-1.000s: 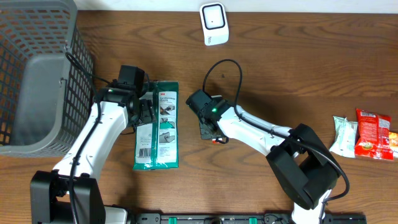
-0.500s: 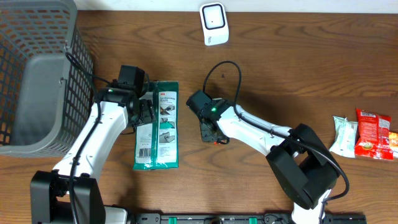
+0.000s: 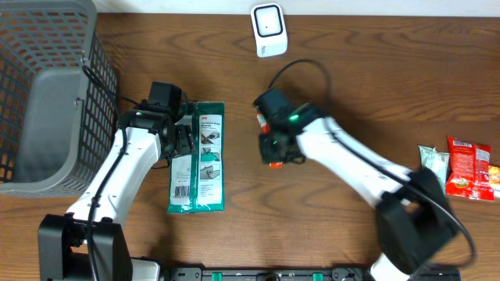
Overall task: Scan the item barcode
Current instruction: 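Raise the sachet to the scanner and hold its barcode against it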
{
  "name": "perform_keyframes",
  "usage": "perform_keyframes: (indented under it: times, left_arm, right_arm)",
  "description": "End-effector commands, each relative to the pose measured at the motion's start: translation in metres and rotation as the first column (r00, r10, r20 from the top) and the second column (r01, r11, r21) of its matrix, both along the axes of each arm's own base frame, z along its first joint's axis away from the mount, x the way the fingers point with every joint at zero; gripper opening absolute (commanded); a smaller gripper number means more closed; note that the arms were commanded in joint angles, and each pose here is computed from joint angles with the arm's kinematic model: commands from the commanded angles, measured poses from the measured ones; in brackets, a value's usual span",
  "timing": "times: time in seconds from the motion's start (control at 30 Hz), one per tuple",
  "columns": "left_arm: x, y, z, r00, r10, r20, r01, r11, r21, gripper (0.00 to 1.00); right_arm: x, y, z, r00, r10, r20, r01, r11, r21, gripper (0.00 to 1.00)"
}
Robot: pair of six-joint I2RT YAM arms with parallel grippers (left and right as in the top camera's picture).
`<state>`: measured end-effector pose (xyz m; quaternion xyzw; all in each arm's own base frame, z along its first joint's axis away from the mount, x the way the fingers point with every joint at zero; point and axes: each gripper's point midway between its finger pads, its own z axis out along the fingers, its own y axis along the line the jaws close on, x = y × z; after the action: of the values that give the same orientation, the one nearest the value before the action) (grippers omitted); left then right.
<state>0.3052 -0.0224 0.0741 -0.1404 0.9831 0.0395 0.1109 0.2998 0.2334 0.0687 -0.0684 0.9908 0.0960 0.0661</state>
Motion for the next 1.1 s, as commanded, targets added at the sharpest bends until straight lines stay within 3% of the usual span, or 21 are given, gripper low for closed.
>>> perform_keyframes:
  times: [0.0, 0.23, 0.5, 0.7, 0.73, 0.77, 0.83, 0.93, 1.07]
  left_arm:
    - [0.005, 0.002, 0.007, 1.0, 0.002, 0.022, -0.002, 1.0, 0.003, 0.85]
    - [0.005, 0.002, 0.007, 1.0, 0.002, 0.022, -0.002, 1.0, 0.003, 0.85]
    - [0.005, 0.002, 0.006, 1.0, 0.002, 0.022, -0.002, 1.0, 0.003, 0.85]
    - [0.005, 0.002, 0.006, 1.0, 0.002, 0.022, -0.002, 1.0, 0.003, 0.85]
    - [0.005, 0.002, 0.007, 1.0, 0.002, 0.022, -0.002, 1.0, 0.003, 0.85]
    - [0.005, 0.002, 0.007, 1.0, 0.002, 0.022, -0.002, 1.0, 0.003, 0.85]
    - [0.005, 0.002, 0.007, 1.0, 0.002, 0.022, -0.002, 1.0, 0.003, 0.85]
    - [0.005, 0.002, 0.006, 1.0, 0.002, 0.022, -0.002, 1.0, 0.003, 0.85]
    - [0.005, 0.002, 0.007, 1.0, 0.002, 0.022, -0.002, 1.0, 0.003, 0.85]
  right_arm:
    - [0.008, 0.004, 0.043, 0.998, 0.057, 0.015, -0.059, 0.978, 0.202, 0.01]
    - [0.023, 0.005, 0.081, 0.996, 0.092, -0.016, -0.069, 0.842, 0.536, 0.01]
    - [0.061, 0.009, 0.144, 0.995, 0.03, 0.092, -0.083, 0.756, 0.649, 0.01]
    - [0.104, 0.029, 0.221, 0.975, -0.06, 0.216, -0.149, 0.546, 0.824, 0.01]
    - [0.114, 0.031, 0.234, 0.97, -0.08, 0.229, -0.16, 0.497, 0.853, 0.01]
    - [0.129, 0.034, 0.257, 0.964, -0.103, 0.245, -0.187, 0.395, 0.9, 0.01]
    - [0.146, 0.034, 0.273, 0.961, -0.118, 0.248, -0.203, 0.303, 0.931, 0.01]
    - [0.173, 0.033, 0.274, 0.968, -0.128, 0.214, -0.184, 0.214, 0.959, 0.01]
    - [0.211, 0.03, 0.228, 0.985, -0.13, 0.114, -0.088, 0.193, 0.977, 0.01]
